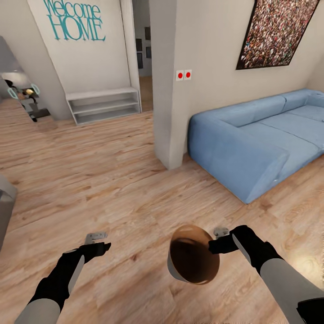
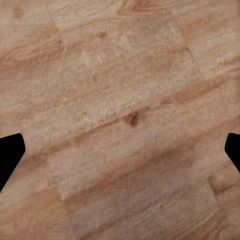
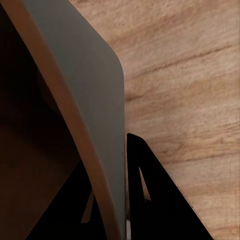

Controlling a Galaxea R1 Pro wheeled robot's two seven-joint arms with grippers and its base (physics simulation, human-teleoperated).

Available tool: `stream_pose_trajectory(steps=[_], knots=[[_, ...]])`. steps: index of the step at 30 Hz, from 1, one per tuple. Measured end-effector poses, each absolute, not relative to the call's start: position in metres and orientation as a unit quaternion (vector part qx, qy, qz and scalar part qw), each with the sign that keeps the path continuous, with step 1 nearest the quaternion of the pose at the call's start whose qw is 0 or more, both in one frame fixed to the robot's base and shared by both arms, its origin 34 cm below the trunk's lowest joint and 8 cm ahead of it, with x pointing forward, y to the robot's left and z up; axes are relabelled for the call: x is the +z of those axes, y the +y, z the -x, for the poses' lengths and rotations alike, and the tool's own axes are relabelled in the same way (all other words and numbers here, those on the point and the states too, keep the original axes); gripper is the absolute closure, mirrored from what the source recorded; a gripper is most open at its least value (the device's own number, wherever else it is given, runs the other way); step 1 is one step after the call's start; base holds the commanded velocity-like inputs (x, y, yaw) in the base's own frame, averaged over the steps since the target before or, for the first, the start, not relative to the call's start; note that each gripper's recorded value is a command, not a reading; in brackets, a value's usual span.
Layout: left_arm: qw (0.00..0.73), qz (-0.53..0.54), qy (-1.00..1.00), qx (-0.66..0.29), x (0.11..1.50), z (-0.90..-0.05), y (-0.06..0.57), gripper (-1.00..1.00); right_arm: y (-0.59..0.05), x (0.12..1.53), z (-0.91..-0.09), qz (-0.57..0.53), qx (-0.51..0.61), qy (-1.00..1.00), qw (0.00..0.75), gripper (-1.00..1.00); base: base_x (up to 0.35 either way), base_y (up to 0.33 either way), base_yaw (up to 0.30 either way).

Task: Put the three can of soda from the living room inside the tash can in the kitchen.

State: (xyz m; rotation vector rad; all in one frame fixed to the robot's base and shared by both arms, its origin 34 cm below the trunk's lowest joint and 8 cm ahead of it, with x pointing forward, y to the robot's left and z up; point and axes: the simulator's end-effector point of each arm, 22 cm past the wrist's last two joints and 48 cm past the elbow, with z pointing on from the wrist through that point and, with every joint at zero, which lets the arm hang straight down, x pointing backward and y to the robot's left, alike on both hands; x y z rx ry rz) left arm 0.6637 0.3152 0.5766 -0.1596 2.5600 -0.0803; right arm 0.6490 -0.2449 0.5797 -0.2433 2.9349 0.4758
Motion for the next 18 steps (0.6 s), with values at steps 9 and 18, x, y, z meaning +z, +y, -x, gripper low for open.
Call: stream_pose_trajectory(steps=[9, 18], knots=[[0.283, 0.058, 0.957, -0.030, 0.5764, -0.6636, 0.3145, -1.00, -0.2444, 0.5799, -0.6489, 0.080, 0.160, 0.981, 0.079, 1.00, -0.040, 0.283, -0.235], [0.288, 0.057, 0.955, -0.030, 0.5777, -0.6655, 0.3149, -1.00, -0.2440, 0.5794, -0.6484, 0.081, 0.160, 0.981, 0.078, 1.00, -0.008, 0.033, -0.033]])
